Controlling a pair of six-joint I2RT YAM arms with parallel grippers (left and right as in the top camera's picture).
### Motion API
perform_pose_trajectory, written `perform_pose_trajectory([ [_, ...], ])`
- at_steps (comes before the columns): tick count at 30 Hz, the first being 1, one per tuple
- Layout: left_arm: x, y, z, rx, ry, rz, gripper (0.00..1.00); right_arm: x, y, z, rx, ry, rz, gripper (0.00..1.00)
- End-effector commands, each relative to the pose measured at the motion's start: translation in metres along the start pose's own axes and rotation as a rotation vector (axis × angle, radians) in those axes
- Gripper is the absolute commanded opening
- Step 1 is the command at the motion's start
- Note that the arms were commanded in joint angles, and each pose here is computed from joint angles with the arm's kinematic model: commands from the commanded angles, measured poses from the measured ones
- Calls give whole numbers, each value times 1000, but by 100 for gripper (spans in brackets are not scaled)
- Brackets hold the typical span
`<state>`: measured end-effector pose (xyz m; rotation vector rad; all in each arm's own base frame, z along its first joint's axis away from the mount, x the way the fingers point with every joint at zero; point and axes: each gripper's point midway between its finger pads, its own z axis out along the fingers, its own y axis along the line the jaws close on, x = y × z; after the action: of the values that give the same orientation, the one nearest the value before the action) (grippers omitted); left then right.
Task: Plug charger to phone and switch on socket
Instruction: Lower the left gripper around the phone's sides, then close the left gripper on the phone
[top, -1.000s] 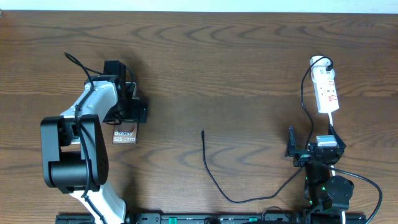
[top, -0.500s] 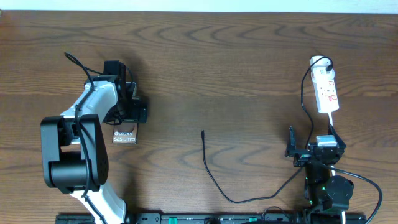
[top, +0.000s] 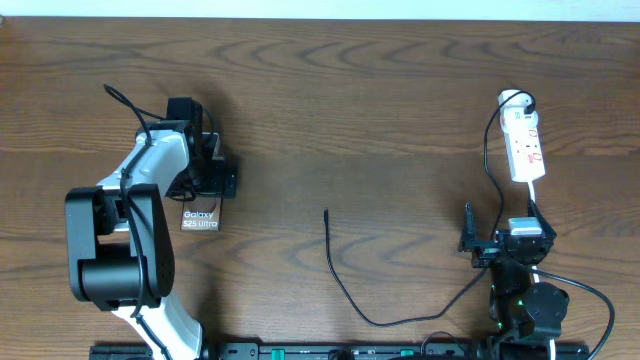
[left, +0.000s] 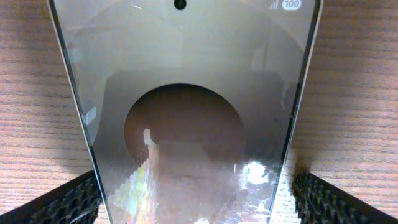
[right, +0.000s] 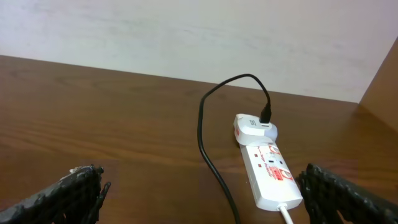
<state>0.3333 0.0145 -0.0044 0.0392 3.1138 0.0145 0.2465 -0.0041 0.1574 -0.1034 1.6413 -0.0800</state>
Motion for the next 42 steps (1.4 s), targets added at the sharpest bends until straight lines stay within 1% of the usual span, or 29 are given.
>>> perform_pose_trajectory([
  [1, 25, 5, 19, -29, 96, 6, 98, 1, 1, 0, -4, 4, -14, 99],
  [15, 31, 5, 19, -27, 119, 22, 98, 1, 1, 0, -4, 4, -14, 99],
  [26, 29, 5, 19, -27, 111, 29, 98, 1, 1, 0, -4, 4, -14, 99],
  [36, 28, 5, 19, -27, 110, 29, 91, 1, 1, 0, -4, 4, -14, 99],
  [42, 28, 5, 19, -28, 109, 29, 91, 1, 1, 0, -4, 4, -14, 99],
])
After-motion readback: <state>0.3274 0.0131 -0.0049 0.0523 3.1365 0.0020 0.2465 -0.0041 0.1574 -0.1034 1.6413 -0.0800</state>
